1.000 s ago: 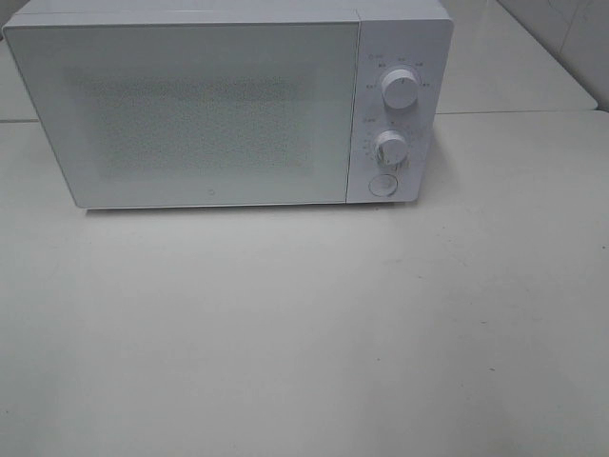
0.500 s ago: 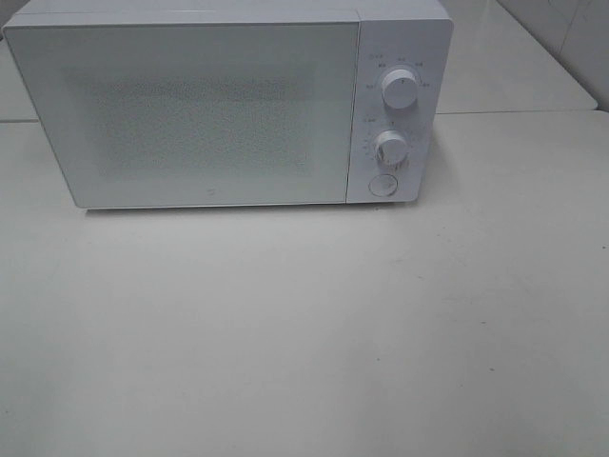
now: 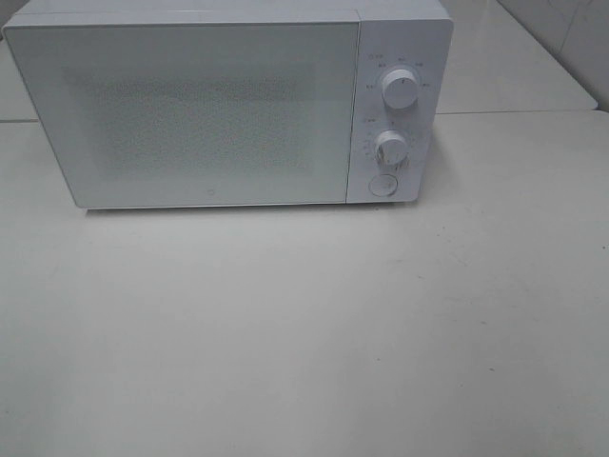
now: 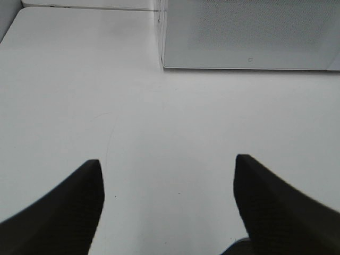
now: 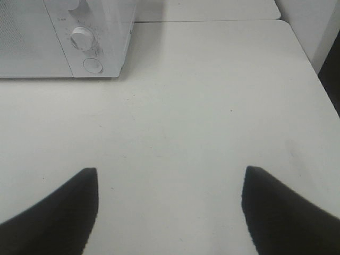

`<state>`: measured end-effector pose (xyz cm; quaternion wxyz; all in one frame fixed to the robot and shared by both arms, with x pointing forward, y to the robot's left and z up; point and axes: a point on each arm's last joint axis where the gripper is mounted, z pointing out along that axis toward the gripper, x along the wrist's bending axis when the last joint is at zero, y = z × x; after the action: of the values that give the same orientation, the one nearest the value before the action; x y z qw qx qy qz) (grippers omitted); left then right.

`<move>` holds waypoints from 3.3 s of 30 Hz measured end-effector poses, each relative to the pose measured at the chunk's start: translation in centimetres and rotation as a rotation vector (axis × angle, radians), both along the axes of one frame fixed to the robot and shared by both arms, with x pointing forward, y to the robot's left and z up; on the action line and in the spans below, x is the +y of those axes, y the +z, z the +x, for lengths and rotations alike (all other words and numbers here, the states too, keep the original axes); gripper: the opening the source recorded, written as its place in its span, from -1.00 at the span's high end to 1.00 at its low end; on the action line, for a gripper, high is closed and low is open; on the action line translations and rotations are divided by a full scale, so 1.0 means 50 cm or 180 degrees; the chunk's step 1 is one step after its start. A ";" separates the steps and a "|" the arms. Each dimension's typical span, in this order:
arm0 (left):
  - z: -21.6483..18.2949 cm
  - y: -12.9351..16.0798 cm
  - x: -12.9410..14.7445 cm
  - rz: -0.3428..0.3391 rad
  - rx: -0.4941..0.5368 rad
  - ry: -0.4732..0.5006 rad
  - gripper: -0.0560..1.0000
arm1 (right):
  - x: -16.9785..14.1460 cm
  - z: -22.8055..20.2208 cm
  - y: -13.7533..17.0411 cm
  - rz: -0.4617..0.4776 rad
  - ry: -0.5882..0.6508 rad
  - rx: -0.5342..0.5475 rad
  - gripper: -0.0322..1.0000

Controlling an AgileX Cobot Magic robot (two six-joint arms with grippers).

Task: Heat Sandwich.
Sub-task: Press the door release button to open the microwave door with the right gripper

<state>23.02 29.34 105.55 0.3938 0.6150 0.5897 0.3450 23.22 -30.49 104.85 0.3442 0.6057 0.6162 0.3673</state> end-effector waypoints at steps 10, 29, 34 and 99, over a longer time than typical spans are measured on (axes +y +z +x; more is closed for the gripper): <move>0.000 0.000 0.000 0.0000 0.0000 0.0000 -0.35 | 0.001 0.000 0.000 -0.0001 0.0030 0.0001 -0.49; 0.000 0.000 0.000 0.0000 0.0000 0.0000 -0.35 | 0.007 0.000 -0.001 0.0000 0.0151 0.0006 -0.49; 0.000 0.000 0.000 0.0000 0.0000 0.0000 -0.35 | 0.007 0.000 -0.001 0.0000 0.0151 0.0006 -0.49; 0.000 0.000 0.000 0.0000 0.0000 0.0000 -0.35 | 0.050 0.337 -0.028 0.0331 0.0148 -0.1030 0.55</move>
<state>23.02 29.34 105.55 0.3938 0.6150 0.5897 0.3450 40.08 -28.00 103.46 0.3985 0.5412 0.5467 0.4993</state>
